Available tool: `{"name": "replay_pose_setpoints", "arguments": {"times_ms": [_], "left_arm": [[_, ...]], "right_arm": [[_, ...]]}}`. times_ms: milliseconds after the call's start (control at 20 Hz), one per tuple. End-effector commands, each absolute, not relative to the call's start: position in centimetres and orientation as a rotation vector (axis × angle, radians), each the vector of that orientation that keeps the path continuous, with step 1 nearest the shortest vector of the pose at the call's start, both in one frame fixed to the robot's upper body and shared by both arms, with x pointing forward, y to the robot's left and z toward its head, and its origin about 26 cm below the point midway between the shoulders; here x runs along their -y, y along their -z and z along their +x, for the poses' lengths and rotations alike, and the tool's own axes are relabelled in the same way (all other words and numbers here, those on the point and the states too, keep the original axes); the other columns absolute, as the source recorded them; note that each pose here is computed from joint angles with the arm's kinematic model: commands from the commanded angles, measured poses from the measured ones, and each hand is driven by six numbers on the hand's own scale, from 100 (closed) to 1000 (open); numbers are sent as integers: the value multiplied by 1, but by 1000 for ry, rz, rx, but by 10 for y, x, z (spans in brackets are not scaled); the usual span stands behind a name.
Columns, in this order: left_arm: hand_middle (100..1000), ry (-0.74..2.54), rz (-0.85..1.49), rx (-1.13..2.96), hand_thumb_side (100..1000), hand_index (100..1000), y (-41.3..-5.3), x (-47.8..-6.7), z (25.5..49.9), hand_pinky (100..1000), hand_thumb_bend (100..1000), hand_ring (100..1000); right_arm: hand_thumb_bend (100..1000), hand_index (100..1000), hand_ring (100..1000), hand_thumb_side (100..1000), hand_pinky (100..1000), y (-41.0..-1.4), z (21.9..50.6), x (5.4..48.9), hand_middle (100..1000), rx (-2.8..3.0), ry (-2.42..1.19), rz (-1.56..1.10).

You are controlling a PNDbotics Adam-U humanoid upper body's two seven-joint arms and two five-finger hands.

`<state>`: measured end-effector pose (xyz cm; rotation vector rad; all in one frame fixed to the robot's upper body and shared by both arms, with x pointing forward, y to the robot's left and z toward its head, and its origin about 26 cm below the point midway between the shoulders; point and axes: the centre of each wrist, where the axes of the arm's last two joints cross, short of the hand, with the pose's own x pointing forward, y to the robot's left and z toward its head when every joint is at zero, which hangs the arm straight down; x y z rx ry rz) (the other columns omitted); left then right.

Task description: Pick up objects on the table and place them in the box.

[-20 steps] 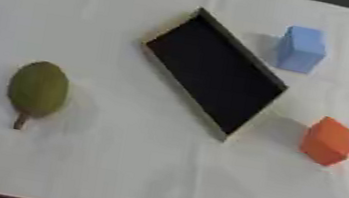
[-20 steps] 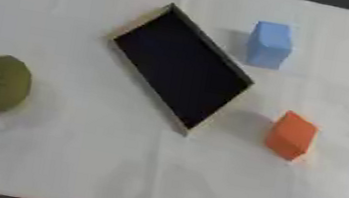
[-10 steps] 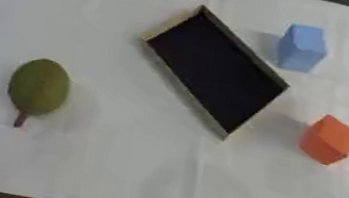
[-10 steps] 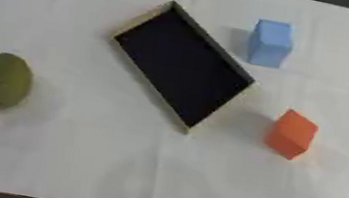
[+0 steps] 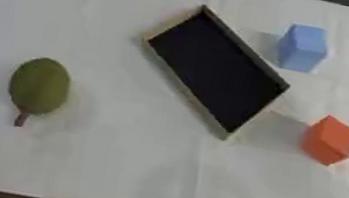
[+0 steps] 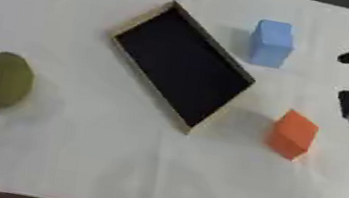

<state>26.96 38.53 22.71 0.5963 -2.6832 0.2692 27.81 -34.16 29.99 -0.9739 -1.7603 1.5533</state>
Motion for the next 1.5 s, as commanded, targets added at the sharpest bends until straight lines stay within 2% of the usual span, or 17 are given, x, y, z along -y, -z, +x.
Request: {"name": "replay_pose_setpoints", "arguments": {"times_ms": [50,250,300,350,650,1150,1250,1300,1500], "left_arm": [[662,-222,592,2716,605,849,-238,-385,267,931,100,762],[662,-220,580,2716,605,849,-238,-384,267,932,100,762],[663,-220,579,2715,606,849,-238,-384,267,932,100,762],[663,-221,578,2715,606,849,-238,-384,267,932,100,762],[663,-219,567,2712,606,848,-237,-384,268,932,100,762],[663,-216,551,2708,606,847,-237,-383,268,934,100,763],[663,-216,548,2709,606,846,-237,-383,268,934,100,763],[662,-215,547,2708,606,845,-237,-383,268,934,100,763],[662,-215,542,2708,606,844,-236,-382,268,934,100,763]], "right_arm": [[100,888,877,696,881,-313,275,337,821,1754,-1619,-1012],[100,896,885,733,885,-312,277,332,829,1723,-1667,-981],[100,897,887,694,887,-311,277,331,829,1715,-1673,-971],[100,898,887,742,887,-309,278,329,831,1706,-1678,-957],[100,893,891,760,891,-297,280,324,830,1619,-1686,-854],[100,897,905,436,909,-288,282,320,836,1506,-1679,-815],[161,895,905,368,912,-286,282,319,833,1484,-1672,-814],[191,893,902,346,912,-286,282,319,829,1477,-1666,-815],[227,888,899,357,915,-284,283,317,822,1456,-1629,-810]]}}
